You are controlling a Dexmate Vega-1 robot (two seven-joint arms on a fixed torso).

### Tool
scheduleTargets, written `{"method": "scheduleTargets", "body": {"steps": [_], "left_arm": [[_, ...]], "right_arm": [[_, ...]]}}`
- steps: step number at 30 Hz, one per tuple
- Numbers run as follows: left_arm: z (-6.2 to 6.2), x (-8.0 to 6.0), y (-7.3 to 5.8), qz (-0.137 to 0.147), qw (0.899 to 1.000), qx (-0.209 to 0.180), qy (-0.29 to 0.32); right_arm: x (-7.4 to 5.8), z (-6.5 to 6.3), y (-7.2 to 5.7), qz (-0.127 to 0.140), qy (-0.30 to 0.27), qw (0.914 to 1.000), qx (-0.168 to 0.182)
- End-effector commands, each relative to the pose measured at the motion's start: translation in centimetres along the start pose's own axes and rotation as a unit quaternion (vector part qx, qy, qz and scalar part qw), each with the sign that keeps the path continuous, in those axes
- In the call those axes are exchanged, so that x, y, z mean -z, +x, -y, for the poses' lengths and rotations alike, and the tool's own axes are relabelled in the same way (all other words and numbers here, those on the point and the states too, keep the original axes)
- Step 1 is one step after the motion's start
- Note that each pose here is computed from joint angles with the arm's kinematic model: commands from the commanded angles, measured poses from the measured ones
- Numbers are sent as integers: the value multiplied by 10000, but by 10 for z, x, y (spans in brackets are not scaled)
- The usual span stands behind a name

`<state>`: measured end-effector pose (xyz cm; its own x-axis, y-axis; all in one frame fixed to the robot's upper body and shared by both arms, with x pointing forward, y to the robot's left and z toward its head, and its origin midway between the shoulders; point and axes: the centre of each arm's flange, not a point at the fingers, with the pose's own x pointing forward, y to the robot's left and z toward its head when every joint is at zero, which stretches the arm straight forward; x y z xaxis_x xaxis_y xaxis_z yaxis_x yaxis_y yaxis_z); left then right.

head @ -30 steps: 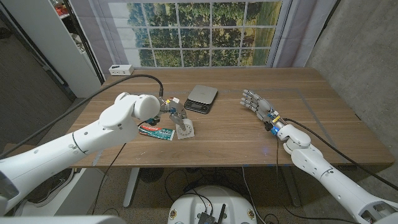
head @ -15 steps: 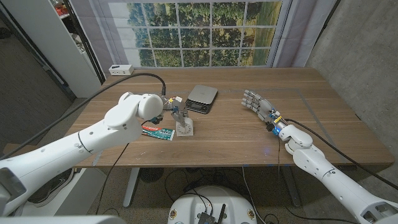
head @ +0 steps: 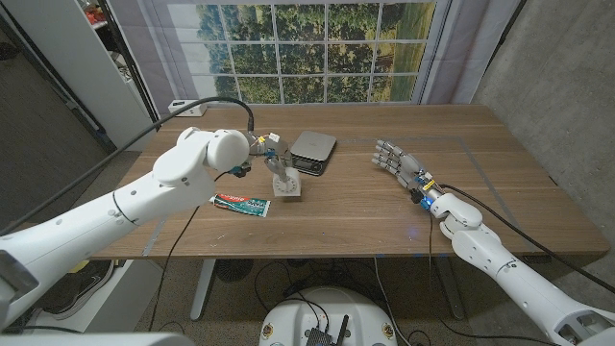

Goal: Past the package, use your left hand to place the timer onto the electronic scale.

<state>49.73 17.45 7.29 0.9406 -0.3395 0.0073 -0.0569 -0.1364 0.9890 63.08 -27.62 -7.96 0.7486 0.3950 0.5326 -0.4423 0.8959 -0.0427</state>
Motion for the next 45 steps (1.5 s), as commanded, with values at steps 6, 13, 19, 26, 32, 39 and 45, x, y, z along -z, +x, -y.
{"method": "scheduleTargets", "body": {"steps": [6, 13, 19, 26, 32, 39, 45], "left_arm": [[-87, 1, -8, 406, 9943, -500, 849], [-115, 4, 9, 595, 9886, -669, 1212], [-129, 11, 23, 694, 9866, -688, 1304], [-136, 20, 42, 745, 9860, -653, 1342], [-138, 31, 61, 708, 9861, -648, 1354], [-137, 40, 89, 843, 9877, -612, 1167], [-131, 42, 108, 932, 9887, -548, 1038]], "right_arm": [[-1, -8, 0, 74, 16, 10000, -59], [-13, -12, -4, 290, -124, 9995, -28], [-26, -17, -4, 439, -332, 9985, -52], [-34, -18, -3, 550, -429, 9976, 34], [-34, -19, -2, 572, -443, 9974, 51], [-35, -21, 1, 611, -453, 9971, 38], [-35, -21, -2, 620, -428, 9971, 102]]}}
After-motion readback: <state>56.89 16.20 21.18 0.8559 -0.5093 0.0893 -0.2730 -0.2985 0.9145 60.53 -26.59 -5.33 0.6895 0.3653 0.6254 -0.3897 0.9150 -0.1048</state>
